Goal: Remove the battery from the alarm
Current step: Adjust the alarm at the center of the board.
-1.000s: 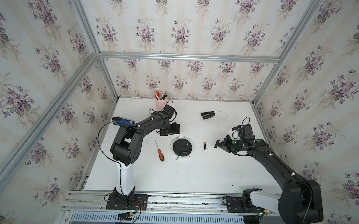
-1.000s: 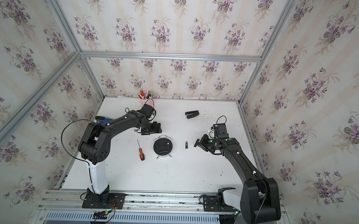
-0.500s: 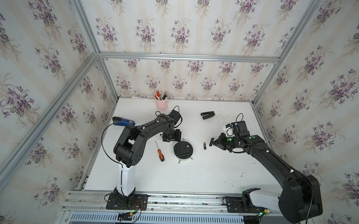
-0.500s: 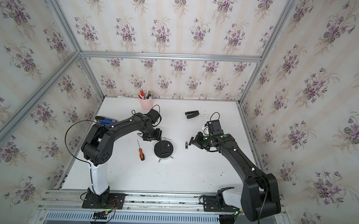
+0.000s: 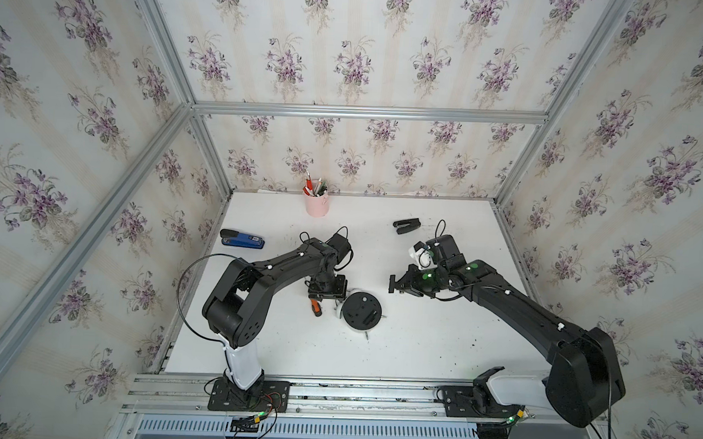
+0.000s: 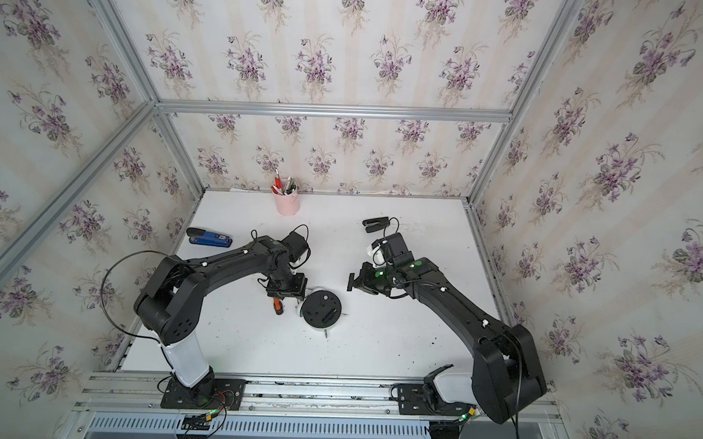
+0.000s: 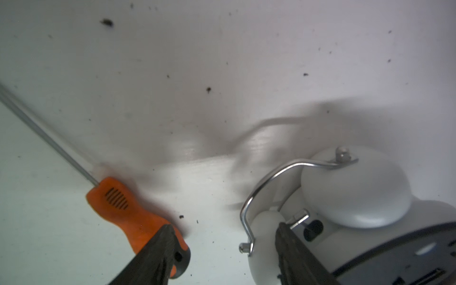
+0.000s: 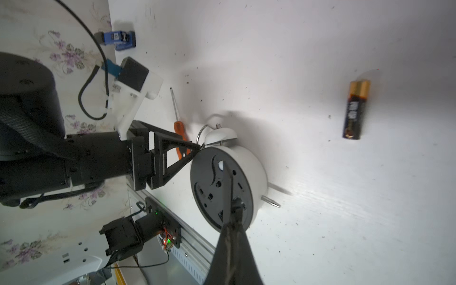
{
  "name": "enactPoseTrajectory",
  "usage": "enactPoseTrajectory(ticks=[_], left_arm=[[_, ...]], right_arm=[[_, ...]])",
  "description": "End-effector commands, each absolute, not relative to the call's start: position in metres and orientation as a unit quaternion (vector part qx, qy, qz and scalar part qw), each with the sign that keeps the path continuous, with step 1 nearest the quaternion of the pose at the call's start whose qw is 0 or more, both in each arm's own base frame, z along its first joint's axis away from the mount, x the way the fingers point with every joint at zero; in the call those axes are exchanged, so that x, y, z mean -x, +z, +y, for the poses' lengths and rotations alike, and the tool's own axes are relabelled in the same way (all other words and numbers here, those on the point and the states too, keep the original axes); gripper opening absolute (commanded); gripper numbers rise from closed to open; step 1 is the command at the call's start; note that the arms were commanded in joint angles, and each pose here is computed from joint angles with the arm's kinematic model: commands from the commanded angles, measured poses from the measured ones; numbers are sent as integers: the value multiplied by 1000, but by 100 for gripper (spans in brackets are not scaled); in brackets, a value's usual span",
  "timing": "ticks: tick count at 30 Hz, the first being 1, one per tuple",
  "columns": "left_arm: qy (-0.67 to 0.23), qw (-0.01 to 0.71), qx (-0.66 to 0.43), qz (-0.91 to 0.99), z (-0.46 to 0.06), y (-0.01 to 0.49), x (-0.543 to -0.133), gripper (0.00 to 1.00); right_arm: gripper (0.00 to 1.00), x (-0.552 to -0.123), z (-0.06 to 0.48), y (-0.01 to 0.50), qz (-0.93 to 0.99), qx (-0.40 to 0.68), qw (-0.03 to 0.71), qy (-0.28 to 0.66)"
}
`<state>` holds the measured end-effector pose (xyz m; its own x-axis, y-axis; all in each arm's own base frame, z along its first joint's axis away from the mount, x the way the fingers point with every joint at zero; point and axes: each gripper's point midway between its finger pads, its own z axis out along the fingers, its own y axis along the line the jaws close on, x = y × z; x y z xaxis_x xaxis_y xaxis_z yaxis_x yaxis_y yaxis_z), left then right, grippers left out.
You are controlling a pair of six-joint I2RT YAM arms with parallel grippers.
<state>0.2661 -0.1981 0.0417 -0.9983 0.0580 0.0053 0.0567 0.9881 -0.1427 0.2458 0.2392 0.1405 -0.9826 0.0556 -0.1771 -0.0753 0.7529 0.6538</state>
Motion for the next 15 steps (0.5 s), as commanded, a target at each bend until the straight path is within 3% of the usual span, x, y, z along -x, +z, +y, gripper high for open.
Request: enactPoseTrajectory(ticks=[1,12,15], left_arm=[[90,15,9,-996,-206,45,-252,68],[139,-4,-21,-990,-213,65,-234,67],[181,-5,-16,-983,-229,73,-227,65]], right_arm=[[0,-223,250,135,932,20,70,355],[0,-177,215,115,957,-9,31,289],[0,-167,222,125,943,2,41,330]])
